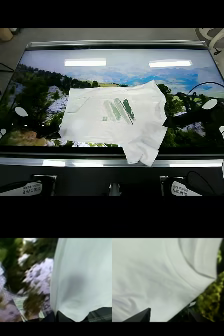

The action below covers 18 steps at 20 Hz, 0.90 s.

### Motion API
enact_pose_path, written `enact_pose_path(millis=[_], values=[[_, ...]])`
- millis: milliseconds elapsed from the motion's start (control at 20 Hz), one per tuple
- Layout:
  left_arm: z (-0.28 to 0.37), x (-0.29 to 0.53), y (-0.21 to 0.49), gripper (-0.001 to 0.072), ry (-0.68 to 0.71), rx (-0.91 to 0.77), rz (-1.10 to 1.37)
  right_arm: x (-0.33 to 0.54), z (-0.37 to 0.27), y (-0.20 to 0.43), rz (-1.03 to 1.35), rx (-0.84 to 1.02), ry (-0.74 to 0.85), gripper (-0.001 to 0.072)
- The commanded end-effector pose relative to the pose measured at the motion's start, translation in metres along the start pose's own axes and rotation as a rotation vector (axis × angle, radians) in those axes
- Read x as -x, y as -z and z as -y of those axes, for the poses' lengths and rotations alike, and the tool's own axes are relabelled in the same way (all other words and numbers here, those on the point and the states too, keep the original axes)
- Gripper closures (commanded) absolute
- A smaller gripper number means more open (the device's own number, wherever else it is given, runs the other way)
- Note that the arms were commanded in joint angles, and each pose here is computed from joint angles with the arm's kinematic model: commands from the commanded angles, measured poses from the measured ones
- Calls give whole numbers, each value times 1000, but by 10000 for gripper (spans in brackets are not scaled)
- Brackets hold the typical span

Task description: Fold the shirts.

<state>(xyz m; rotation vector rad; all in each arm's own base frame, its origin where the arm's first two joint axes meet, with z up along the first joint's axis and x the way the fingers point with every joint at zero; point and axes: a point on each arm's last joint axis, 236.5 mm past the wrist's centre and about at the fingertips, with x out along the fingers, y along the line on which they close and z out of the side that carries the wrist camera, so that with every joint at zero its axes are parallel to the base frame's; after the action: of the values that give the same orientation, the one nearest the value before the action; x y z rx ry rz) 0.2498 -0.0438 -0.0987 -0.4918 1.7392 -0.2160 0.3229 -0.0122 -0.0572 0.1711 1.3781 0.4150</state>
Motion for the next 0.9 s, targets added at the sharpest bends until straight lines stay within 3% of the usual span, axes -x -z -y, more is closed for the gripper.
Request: enact_pose_path(millis=[0, 350, 700, 800, 850], values=[[0, 0, 0, 681, -1, -20, 1, 25, 31, 21, -35, -125, -18, 240], [0, 1, -2, 682, -2, -24, 12, -44, -28, 111, -252, -139, -226, 243], [1, 3, -2, 682, -2, -25, 16, -60, -52, 116, -207, -172, -230, 266], [1, 3, -2, 682, -2, -24, 16, -64, -54, 125, -227, -180, -236, 337], [1, 3, -2, 682, -2, -24, 16, -66, -54, 127, -225, -182, -232, 409]])
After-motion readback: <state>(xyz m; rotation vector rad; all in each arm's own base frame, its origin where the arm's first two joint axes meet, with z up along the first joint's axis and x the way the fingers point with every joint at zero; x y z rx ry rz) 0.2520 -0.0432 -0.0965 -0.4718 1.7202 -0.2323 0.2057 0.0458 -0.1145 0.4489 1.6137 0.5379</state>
